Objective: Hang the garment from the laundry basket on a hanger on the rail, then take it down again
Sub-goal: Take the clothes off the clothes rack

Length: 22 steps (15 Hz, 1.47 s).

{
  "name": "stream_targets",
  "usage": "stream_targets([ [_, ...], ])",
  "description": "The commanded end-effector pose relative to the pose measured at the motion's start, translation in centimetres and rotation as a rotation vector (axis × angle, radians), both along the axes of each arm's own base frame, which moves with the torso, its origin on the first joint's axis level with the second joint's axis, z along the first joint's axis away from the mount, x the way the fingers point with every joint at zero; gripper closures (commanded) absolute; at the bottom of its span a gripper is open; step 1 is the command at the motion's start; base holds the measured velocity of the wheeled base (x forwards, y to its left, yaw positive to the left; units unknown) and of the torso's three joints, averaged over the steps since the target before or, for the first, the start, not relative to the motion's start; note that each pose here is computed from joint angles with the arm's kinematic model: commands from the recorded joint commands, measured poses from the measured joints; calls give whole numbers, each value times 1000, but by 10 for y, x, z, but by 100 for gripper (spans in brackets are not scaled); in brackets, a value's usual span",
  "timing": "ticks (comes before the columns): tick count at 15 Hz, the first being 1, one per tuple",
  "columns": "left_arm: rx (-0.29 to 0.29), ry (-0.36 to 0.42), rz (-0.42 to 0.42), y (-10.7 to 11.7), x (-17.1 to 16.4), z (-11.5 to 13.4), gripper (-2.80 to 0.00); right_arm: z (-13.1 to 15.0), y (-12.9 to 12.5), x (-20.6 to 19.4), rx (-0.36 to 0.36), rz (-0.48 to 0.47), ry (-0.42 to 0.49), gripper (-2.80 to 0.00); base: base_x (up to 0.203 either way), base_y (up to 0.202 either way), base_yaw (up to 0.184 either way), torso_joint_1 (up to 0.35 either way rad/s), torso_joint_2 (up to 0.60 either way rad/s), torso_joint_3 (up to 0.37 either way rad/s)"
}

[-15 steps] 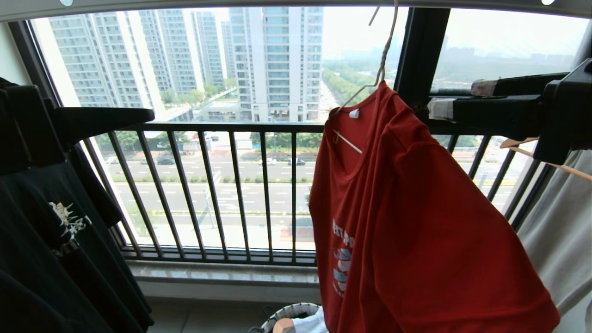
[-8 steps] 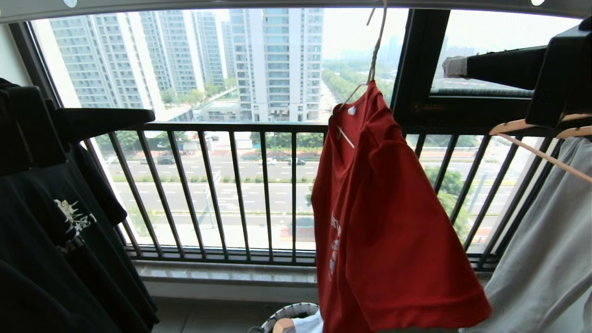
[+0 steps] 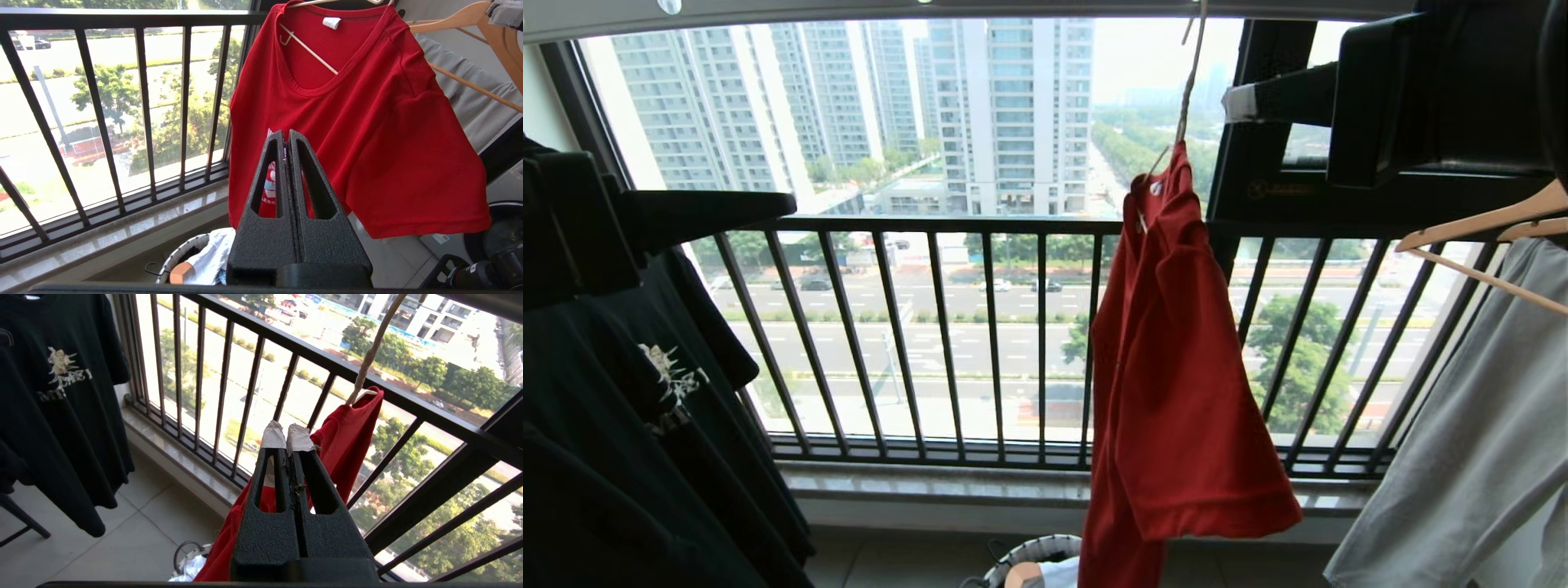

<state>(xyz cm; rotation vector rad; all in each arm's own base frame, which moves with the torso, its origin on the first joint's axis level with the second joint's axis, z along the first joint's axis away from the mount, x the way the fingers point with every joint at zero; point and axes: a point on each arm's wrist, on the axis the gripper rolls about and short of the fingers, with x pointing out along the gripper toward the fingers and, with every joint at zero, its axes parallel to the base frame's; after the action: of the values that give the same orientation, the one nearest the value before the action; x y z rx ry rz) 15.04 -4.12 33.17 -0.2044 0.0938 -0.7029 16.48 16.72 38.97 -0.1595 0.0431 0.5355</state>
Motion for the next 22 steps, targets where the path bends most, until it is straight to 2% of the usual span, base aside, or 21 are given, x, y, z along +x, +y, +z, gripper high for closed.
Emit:
stream_targets([
  [1, -1, 0, -3, 0, 0, 0, 0, -4, 19, 11, -18, -3, 13, 0, 0, 0, 0, 0, 0, 0],
  [3, -1, 0, -3, 0, 0, 0, 0, -5, 24, 17, -20, -42, 12, 0, 0, 0, 0, 0, 0, 0],
  [4, -2, -1, -3, 0, -1, 0, 0, -5, 25, 19, -20, -66, 10, -280, 0, 0, 0, 0, 0, 0],
  [9, -3, -9, -3, 1, -3, 2, 0, -11, 31, 28, -4, -111, 41, -280, 0, 0, 0, 0, 0, 0],
  [12, -5, -18, -1, 1, -6, 3, 0, -15, 45, 48, -13, -189, 38, -280, 0, 0, 0, 0, 0, 0],
  [14, -5, -18, 1, 1, -6, 3, 0, -19, 44, 63, -23, -241, 45, -280, 0, 0, 0, 0, 0, 0],
  [22, -5, -21, 0, 1, -7, 4, 0, -18, 32, 55, -41, -273, 63, -280, 0, 0, 0, 0, 0, 0],
])
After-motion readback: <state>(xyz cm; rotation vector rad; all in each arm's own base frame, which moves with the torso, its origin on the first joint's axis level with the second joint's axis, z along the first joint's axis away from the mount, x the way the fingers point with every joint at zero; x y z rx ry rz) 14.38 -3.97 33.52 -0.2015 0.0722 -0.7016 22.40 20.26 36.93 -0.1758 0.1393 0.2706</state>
